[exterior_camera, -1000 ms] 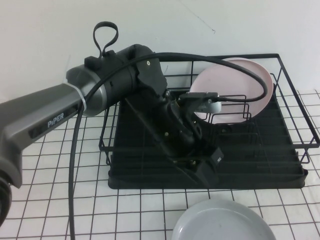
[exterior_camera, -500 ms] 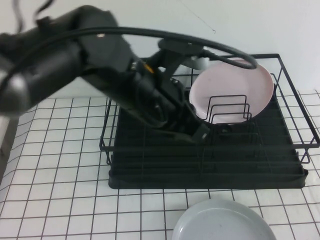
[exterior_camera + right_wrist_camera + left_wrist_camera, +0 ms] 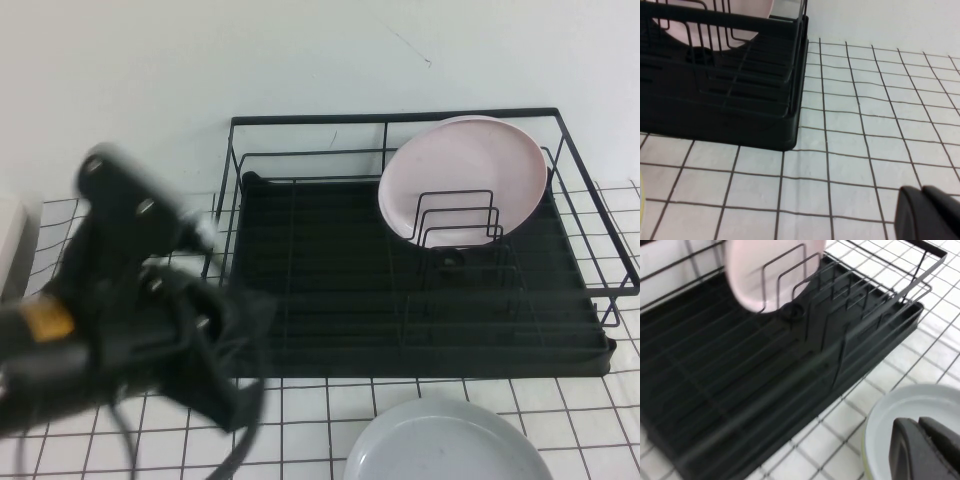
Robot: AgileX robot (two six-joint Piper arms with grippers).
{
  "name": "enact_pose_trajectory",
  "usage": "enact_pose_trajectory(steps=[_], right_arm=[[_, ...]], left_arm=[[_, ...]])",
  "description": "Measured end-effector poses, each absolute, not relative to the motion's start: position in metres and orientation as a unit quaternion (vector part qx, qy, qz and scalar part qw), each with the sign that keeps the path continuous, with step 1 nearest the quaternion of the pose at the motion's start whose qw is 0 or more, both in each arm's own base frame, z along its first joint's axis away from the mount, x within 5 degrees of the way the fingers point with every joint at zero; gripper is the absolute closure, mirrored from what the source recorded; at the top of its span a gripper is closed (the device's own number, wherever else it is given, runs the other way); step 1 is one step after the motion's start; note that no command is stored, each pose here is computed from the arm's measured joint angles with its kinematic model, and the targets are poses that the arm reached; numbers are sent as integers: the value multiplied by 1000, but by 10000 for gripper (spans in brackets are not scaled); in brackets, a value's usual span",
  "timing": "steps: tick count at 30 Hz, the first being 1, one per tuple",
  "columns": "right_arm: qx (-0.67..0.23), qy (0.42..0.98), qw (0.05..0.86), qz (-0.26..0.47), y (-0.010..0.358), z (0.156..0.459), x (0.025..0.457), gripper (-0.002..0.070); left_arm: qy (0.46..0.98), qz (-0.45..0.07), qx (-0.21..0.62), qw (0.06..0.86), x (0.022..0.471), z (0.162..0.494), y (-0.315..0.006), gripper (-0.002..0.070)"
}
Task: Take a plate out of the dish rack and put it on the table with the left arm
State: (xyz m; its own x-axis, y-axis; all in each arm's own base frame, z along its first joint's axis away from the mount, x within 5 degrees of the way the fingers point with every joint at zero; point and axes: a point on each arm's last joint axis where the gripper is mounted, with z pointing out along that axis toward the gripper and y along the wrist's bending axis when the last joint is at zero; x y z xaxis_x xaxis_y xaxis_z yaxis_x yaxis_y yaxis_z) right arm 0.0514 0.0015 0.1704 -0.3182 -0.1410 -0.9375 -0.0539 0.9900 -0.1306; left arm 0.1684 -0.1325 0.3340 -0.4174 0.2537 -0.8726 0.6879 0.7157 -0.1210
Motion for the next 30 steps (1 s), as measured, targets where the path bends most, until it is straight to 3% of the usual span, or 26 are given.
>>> enact_pose_trajectory(steps=[8,14,19,30], right_arm=[[-60,811,581,-37,1,170,51,678],[-60,811,581,-37,1,170,51,678],[-60,811,581,-37,1,170,51,678],[-60,811,581,-37,1,170,51,678]], left_arm=[[806,-218,287,470,134,296,-106,676],[799,-194,310,477,133,293,-103,676],[767,-155,301,545,135,289,-94,676],[692,-77,124,707,77,229,-22,676]])
